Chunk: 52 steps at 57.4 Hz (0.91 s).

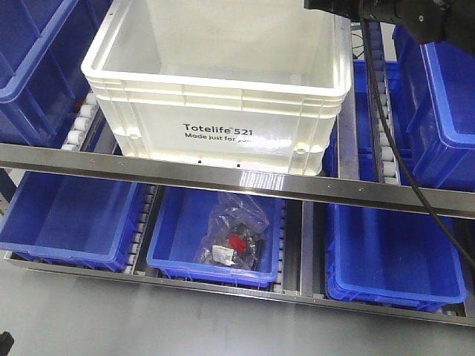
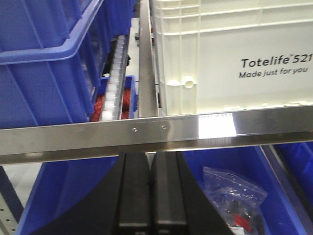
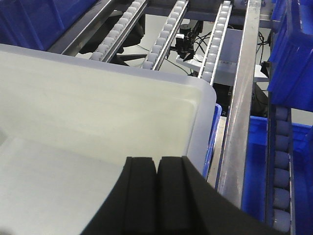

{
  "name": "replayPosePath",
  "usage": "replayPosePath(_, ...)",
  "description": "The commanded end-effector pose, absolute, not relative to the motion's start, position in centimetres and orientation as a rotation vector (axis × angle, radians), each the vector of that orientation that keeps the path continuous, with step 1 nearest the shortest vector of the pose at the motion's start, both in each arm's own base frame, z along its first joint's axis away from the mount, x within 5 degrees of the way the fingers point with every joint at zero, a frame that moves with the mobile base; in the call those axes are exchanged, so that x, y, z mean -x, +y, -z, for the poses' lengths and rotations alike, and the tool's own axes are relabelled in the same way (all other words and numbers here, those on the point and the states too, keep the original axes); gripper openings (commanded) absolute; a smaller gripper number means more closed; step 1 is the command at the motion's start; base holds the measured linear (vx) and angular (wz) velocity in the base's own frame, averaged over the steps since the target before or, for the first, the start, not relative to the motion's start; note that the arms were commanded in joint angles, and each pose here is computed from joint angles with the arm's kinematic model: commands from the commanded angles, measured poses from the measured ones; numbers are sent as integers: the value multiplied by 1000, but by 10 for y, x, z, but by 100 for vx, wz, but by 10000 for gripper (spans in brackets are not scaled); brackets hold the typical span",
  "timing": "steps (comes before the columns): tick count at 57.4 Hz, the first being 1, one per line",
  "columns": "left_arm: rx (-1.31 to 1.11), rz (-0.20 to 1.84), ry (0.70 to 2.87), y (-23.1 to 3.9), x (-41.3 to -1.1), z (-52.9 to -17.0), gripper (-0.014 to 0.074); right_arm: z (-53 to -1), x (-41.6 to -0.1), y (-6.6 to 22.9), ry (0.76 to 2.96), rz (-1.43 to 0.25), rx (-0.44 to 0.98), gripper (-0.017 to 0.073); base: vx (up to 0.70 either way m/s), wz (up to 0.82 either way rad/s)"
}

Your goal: Place moving items into box and shelve

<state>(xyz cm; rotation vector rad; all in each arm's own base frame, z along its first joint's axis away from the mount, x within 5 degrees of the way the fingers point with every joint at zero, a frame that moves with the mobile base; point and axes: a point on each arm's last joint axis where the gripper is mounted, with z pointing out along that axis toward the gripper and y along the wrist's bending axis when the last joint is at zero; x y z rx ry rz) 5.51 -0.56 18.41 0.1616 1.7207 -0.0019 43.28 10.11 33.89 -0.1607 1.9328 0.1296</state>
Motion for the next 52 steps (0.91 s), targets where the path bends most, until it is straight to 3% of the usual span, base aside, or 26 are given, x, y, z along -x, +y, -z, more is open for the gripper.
replayPosePath(1, -145, -5, 1622, -5, -55, -195, -6, -384, -421, 99, 1764, -149, 170, -8, 0, 0)
replayPosePath(52, -129, -14, 1620, -4, -55, -195, -6, -384, -421, 99, 1764, -149, 170, -8, 0, 0)
